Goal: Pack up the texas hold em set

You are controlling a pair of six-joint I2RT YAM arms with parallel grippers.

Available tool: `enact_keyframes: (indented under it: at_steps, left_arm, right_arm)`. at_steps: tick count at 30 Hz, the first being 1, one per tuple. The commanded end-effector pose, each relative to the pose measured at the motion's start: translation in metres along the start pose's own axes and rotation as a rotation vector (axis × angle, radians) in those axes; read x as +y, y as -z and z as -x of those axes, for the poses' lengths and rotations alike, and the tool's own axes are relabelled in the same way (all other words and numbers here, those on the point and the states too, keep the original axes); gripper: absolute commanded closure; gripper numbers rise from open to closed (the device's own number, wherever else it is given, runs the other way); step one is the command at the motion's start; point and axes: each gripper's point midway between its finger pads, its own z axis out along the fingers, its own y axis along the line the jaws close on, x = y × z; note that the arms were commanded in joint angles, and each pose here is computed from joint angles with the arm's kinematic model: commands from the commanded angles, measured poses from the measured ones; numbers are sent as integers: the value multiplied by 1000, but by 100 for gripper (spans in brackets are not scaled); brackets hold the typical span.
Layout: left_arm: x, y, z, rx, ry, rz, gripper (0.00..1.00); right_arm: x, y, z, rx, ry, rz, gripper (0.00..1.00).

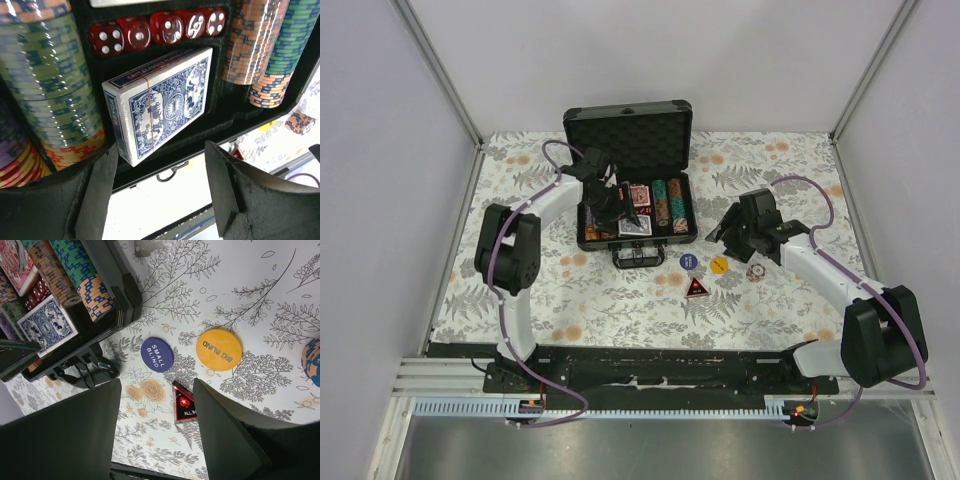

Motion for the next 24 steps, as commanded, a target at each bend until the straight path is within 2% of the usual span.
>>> enact_keyframes:
  at_steps: [1, 7, 14, 19, 24]
  left_arm:
    - [-2, 27, 25, -118, -60, 52, 23]
    - [10, 39, 35, -184, -82, 154, 25]
    - [8, 19, 28, -135, -85, 143, 47]
    - [7, 1, 14, -61, -90, 108, 67]
    - [6, -9, 8, -30, -87, 104, 77]
  right_arm:
    - [8, 3, 5, -17, 26, 35, 32]
    - [5, -1, 3, -7, 32, 29, 32]
    - [4, -7, -1, 17, 19, 26, 34]
    - [4, -8, -3, 22, 19, 26, 37]
    - [3, -8, -4, 25, 19, 25, 39]
